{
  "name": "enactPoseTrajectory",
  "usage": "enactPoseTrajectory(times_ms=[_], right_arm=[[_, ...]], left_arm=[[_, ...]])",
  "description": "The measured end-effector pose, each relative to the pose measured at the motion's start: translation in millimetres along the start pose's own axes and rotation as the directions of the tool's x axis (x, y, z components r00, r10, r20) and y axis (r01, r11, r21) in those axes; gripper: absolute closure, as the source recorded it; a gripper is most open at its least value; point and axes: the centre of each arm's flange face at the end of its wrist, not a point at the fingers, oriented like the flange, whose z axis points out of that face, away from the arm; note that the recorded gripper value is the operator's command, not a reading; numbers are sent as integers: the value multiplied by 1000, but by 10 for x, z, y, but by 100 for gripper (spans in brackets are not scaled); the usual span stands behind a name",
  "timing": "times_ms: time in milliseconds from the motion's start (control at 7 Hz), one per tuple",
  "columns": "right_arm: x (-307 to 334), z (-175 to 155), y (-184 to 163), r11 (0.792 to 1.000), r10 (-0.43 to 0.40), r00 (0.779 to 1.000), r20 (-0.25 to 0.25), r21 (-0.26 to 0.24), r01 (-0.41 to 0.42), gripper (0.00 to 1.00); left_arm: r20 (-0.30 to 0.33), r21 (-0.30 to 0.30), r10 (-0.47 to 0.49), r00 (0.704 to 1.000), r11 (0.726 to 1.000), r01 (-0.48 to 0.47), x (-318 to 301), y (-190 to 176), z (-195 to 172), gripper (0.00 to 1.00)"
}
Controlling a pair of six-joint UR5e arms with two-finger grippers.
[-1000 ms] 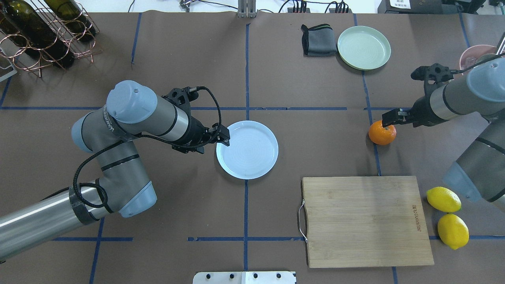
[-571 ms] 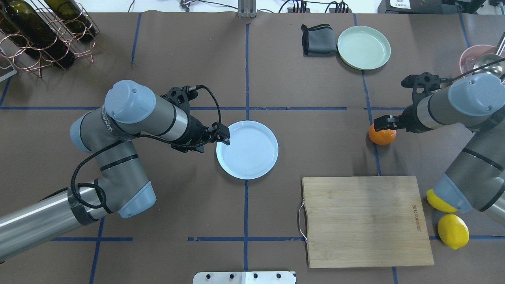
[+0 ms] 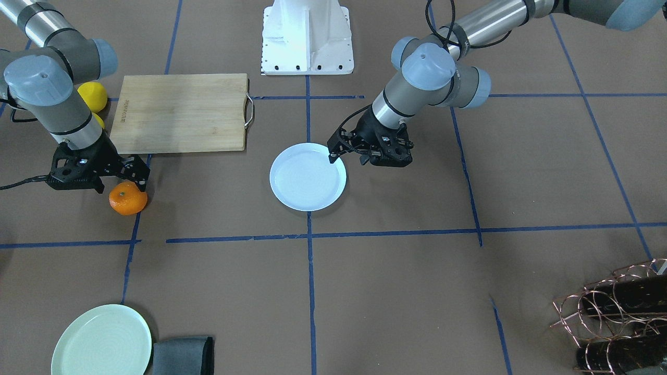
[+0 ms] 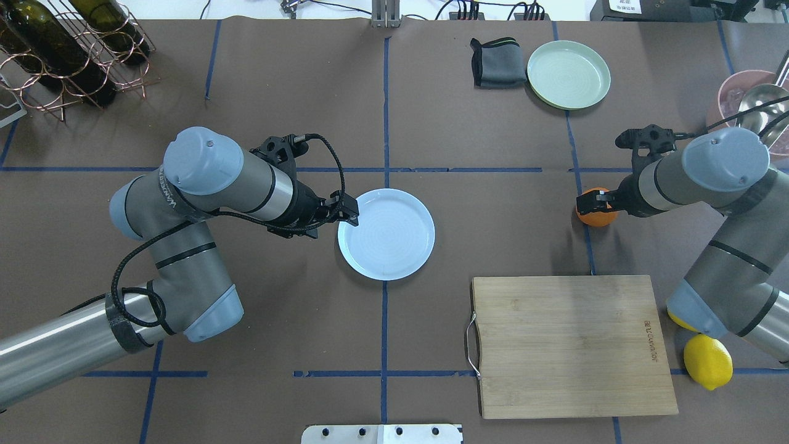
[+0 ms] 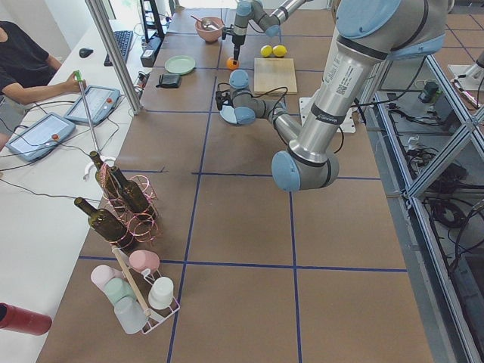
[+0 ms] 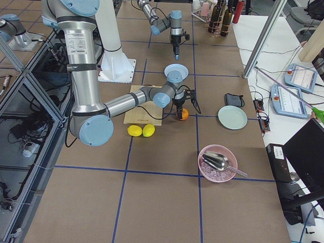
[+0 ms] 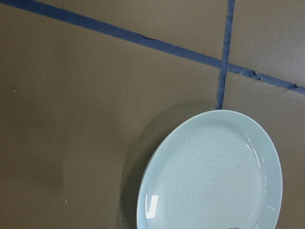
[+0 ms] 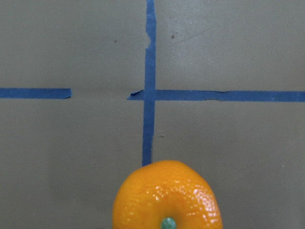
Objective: Pick orange to plate
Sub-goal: 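Close the right gripper on the orange and lift it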
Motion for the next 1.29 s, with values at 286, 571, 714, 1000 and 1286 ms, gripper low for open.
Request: enactPoseTrajectory(times_ms=[286,571,714,1000,1286], right_arm=[[-79,116,-82,1000,-1,1000,-10,3,1,0],[-100,210,-136,1000,1,1000,-24,6,-1,0],[-81,245,-141,1000,2,999,-32,5,-2,12],[-71,267,-148,1000,7,999,-37,6,-7,94],[-125,196,-152,1000,24,999,-23,14,-23,100]], left_arm=[[1,0,0,1000,1000,0,-4,0,1,12],[-2,0,0,1000,1000,0,6,5,-10,11],[-6,1,2,1000,1000,-2,22,10,-25,11],[-14,2,5,1000,1000,-5,51,17,-63,11],[-33,8,11,999,1000,-10,115,37,-163,9]])
